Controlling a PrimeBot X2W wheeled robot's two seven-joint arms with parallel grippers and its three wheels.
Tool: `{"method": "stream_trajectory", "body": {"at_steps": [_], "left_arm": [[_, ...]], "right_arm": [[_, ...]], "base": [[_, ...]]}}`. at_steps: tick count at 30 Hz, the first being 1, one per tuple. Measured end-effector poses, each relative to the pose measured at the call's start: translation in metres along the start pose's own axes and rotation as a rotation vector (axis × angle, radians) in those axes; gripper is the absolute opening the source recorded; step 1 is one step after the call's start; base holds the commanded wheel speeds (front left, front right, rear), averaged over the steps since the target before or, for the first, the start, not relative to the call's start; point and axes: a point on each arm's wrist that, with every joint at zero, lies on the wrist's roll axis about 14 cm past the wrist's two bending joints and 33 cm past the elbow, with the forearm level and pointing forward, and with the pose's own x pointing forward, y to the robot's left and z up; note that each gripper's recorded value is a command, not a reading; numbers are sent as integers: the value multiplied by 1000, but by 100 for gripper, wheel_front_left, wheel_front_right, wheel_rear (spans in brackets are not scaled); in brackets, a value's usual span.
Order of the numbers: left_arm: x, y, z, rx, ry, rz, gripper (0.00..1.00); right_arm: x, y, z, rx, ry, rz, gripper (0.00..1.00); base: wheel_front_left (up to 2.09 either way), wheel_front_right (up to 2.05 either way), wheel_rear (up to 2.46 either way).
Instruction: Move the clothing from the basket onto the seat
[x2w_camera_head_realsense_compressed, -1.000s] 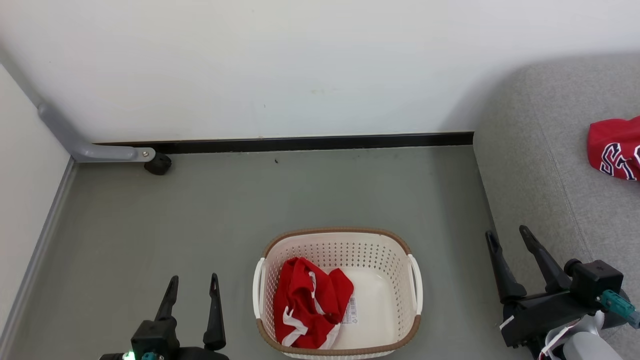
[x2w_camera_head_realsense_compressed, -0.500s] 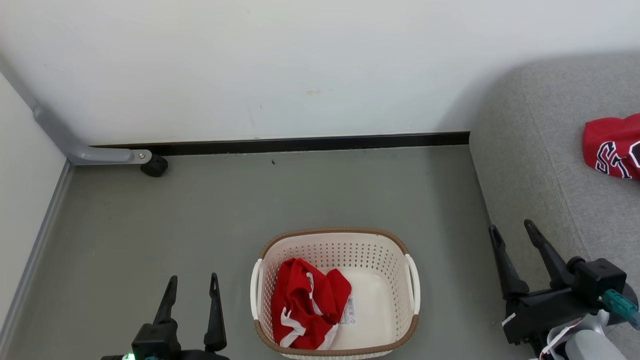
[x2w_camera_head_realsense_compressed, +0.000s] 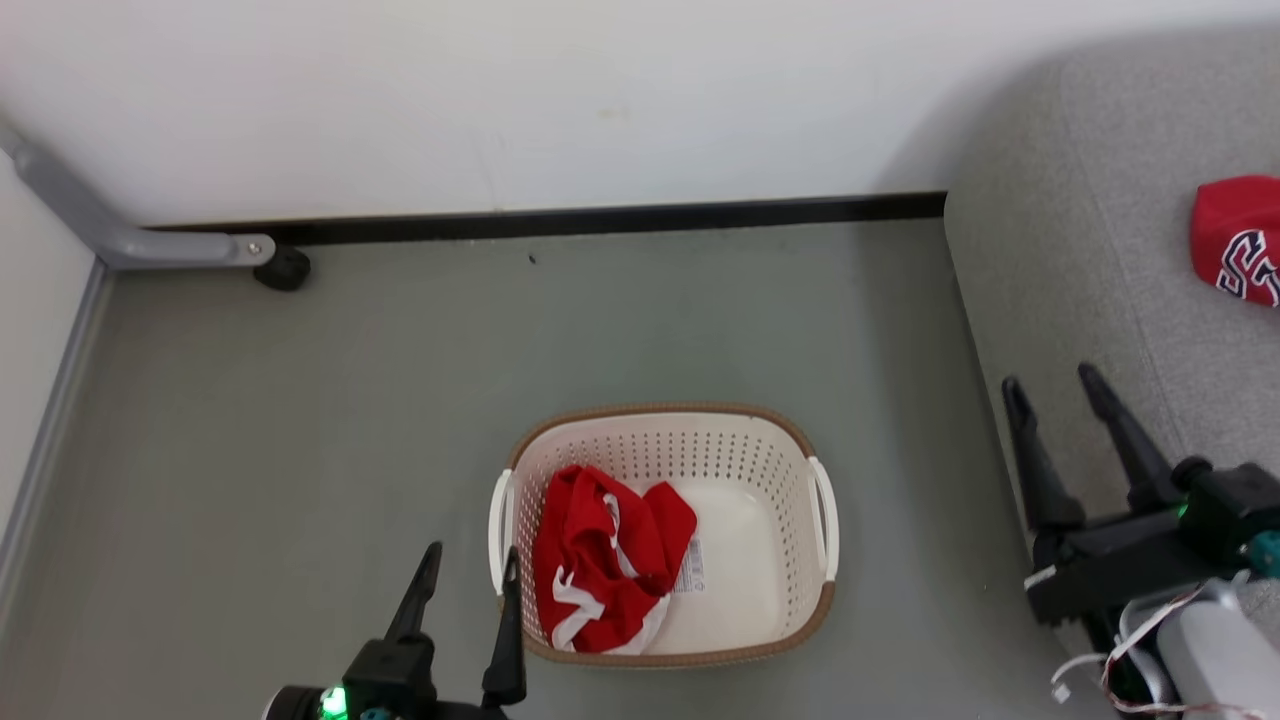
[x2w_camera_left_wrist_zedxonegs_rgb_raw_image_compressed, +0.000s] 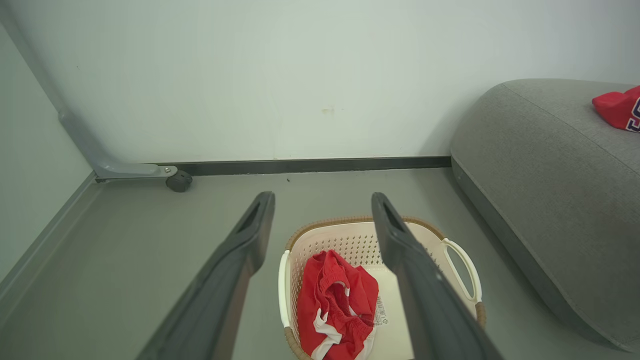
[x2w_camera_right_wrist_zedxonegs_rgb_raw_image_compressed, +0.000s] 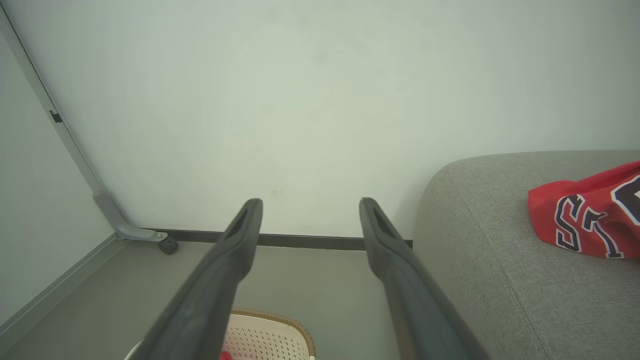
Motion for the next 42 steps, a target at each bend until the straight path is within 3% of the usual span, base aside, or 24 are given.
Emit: {"method": "stream_trajectory", "body": {"at_steps": [9,17,35,42], "left_arm": [[36,-31,-17,3,60,-112,100],[72,-59,-33,-59,114,-189,100],[145,-50,-122,-124,360,-147,100],[165,-41,-164,-133,486,-114,100]], "right_arm": [[44,-16,21,-54,-78,26,100],[74,-22,14,-67,-93,54,100],[123,-45,-21,-80,-101,66,100],[129,-60,-52,-87,-54,51,100]], "base": [[0,0,0],[0,0,0],[0,0,0],[0,0,0]]}}
